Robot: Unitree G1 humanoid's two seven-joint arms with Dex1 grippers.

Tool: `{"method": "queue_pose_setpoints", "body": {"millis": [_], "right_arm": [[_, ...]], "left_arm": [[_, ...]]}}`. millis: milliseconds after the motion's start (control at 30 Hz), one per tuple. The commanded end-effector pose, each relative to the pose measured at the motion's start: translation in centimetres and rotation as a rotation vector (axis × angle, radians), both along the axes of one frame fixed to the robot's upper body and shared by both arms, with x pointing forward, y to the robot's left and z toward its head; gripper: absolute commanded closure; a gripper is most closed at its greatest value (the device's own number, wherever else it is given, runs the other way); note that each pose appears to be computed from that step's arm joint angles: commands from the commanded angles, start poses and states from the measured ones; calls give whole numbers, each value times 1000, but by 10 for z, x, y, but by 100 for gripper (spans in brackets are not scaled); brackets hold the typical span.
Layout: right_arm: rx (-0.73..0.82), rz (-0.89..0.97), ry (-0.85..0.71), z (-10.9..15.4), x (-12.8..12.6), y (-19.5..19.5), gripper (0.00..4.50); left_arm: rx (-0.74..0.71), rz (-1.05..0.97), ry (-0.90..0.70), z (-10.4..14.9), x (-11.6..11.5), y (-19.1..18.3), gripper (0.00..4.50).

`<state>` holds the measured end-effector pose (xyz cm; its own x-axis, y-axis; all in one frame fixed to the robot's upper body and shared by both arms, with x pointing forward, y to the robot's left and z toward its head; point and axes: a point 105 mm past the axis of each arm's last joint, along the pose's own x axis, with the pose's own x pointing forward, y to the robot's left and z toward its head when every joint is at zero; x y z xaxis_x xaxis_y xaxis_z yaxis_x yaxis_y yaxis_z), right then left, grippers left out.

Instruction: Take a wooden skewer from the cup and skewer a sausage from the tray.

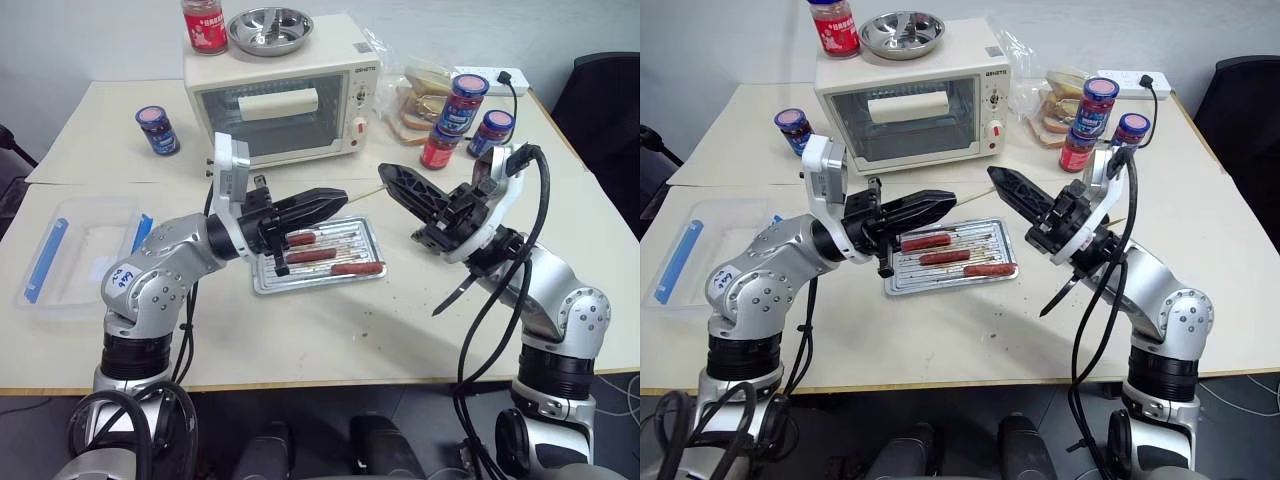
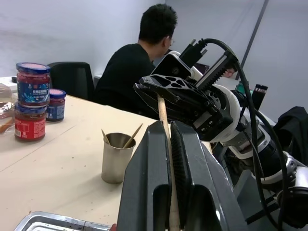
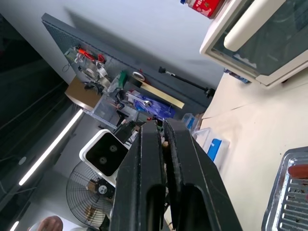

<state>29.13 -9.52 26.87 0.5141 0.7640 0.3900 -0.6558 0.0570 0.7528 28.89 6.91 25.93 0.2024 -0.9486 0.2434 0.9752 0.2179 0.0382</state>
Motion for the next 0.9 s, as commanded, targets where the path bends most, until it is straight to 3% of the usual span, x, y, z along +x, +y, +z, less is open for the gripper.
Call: {"method": "queue_pose_setpoints", "body": {"millis": [33, 100, 133, 267, 500, 733, 900], "right_arm": [[26, 10, -47, 11, -6, -1, 450], [25, 11, -47, 12, -6, -1, 450], [25, 12, -48, 12, -6, 0, 450], [24, 18, -55, 13, -6, 0, 450], [22, 17, -56, 12, -7, -1, 450], [26, 16, -54, 12, -7, 0, 450], [25, 13, -55, 13, -8, 0, 450]], "left_arm": [[11, -27, -33, 1, -8, -3, 448], [13, -36, -25, 0, -8, -3, 448], [15, -39, -27, 0, -9, -3, 396], [12, -29, -40, 1, -7, -4, 313], [-14, -27, -40, 6, -6, -4, 313], [-50, -19, -42, 10, -5, -4, 446], [-50, -14, -45, 12, -4, -5, 446]]}}
